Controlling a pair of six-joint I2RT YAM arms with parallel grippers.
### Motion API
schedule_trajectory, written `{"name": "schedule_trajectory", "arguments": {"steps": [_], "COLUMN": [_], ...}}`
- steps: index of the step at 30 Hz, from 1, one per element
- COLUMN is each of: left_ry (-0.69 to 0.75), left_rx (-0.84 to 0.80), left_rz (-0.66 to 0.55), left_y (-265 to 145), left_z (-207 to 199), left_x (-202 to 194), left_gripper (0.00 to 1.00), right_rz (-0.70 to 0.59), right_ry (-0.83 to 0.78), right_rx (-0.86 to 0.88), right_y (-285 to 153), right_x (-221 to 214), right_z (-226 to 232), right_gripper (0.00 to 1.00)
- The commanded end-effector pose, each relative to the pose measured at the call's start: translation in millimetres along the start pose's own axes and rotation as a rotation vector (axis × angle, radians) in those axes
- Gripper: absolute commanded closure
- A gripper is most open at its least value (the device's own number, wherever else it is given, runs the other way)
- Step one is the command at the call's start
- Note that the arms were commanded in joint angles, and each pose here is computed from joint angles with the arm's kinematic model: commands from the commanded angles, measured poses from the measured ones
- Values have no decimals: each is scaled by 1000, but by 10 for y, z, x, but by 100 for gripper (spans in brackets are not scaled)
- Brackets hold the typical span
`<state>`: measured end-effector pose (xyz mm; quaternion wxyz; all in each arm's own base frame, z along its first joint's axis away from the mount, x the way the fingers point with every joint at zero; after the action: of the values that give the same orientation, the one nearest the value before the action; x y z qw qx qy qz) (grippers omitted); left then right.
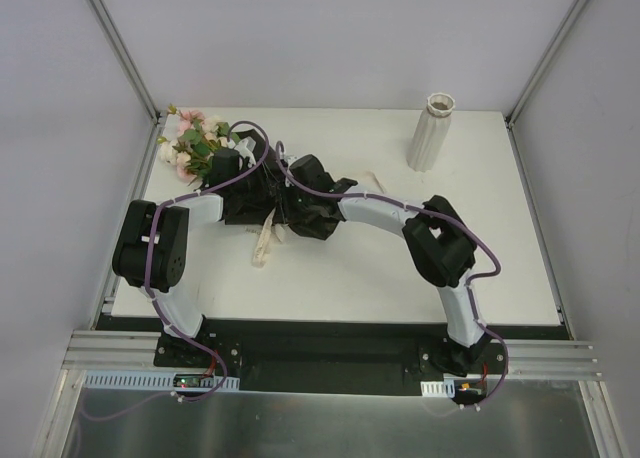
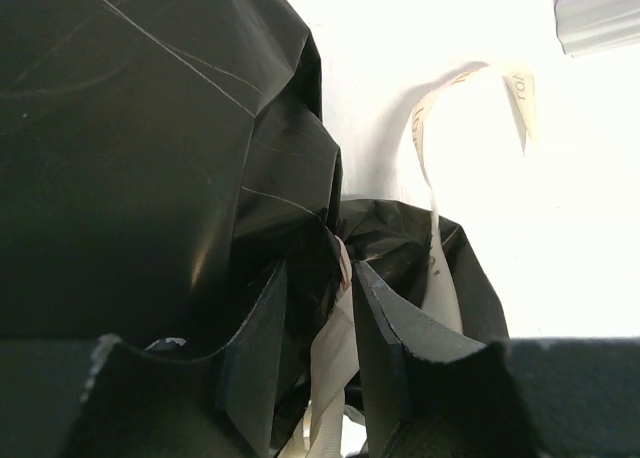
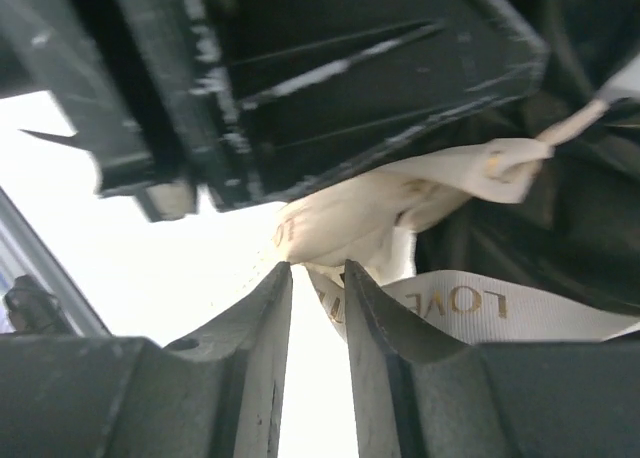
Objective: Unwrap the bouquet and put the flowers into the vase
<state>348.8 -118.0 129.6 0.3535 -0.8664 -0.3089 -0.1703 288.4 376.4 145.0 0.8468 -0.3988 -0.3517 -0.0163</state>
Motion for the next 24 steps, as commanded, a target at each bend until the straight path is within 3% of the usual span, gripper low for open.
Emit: {"name": "schedule_trajectory", "arguments": {"steps": [1,10,14,24], "left_ry": [26,29,29,24], "left_rx": [-41,-48,-41,-39], "left_rz": [-23,-26,-28,-25], "left_y": [-7,-26,-28,-16], "left_z": [-49,-70,-57,-47], "left_x": [102,111,99,94], "left_gripper": [68,67,67,67], "right_rz": [-2,-124,-232,-201], "right_ry": [13,-26,38,196], "right_rx": [113,90,-39,-22], "right_y": [-16,-363,-469,-107], "right_x": [118,218,308,375], "right_z": [194,139,19,-38], "right_gripper": [71,62,53,59]}}
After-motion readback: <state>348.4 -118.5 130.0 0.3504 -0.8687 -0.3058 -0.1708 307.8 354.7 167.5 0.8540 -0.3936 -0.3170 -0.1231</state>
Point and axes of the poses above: each gripper's point midway between its finger pads, its own y axis out along the fingers, its own z axis along the line the jaws close on, x = y × z, the point moved 10 cm from there along -y, back along the fingers, and after that the axes turned 4 degrees about -y, right-handed, at the moved point
